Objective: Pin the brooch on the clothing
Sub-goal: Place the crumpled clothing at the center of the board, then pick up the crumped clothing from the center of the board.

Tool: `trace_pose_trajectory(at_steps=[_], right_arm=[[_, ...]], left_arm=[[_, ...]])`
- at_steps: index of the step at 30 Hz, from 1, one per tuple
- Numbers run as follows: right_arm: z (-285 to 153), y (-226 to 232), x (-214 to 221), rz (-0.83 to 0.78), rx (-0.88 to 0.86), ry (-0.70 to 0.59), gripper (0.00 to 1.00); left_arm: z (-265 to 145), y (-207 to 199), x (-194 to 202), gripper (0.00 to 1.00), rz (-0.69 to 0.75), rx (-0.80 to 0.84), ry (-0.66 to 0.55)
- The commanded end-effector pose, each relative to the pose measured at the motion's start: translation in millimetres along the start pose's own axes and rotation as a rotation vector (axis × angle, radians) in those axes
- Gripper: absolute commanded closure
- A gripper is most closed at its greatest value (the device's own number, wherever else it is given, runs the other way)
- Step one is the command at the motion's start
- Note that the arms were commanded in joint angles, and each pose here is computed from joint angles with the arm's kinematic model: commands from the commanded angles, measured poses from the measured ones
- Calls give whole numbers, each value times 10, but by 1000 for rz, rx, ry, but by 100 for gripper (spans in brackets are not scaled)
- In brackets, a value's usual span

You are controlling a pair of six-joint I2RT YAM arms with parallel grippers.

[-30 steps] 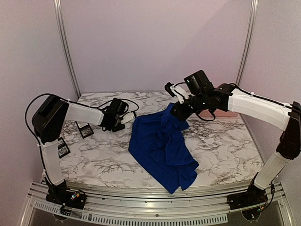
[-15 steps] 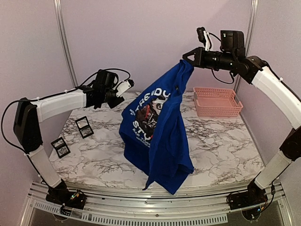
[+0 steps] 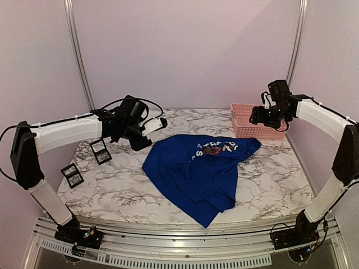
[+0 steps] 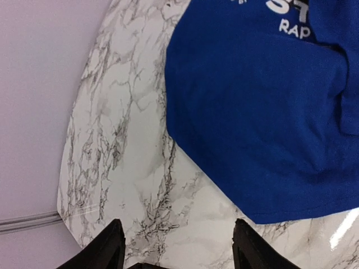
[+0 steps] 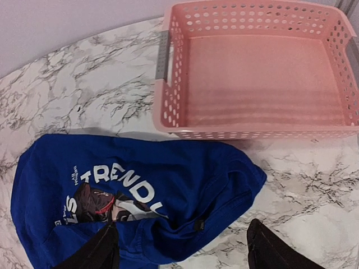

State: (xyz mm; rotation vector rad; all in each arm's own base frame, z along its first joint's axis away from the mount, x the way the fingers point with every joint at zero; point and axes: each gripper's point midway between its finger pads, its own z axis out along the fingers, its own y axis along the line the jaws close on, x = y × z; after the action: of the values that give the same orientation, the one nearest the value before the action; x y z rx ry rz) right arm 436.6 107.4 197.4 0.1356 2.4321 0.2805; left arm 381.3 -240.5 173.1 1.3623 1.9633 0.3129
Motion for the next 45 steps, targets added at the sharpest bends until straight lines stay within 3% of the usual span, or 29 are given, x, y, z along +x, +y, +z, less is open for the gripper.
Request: trace_pose_trajectory(at_steps=[1,4,7,15,21,25,27,30,31,32,37,45], right_arm=[[-175,906,390,-185,-220,80,24],[-220,1599,765,-304,-392,100,20],[-48,1900,930,-444,-432,105,20],[858,1959,1343,-755,-361,290,27],[1026,1878,1698,-875,-385,391,31],[1029,1791,1723,-913,-363,393,35],[1060,1740,1687,-928,-328,378,52],[1112,1658,1639,-942,-274,367,91],[1100,1656,1616,-943,-269,361,99],[1034,1689,1548,-942,-274,339,100],[477,2006,1061,-913,-364,179,100],[-475,2675,468,-850,-641,-18,100]], left_arm=[[-57,-559,338,34,50,171,87],[-123,-927,430,33,99,293,87],[-54,-1070,566,31,143,308,113],[365,-1042,671,31,154,166,171],[530,-1014,692,31,176,117,188],[631,-1008,718,31,197,92,204],[682,-984,724,31,206,70,214],[772,-942,767,31,224,36,241],[805,-923,781,31,231,25,253],[833,-897,793,31,235,14,264],[1046,-646,873,31,214,-41,338],[1484,252,997,31,64,-199,450]])
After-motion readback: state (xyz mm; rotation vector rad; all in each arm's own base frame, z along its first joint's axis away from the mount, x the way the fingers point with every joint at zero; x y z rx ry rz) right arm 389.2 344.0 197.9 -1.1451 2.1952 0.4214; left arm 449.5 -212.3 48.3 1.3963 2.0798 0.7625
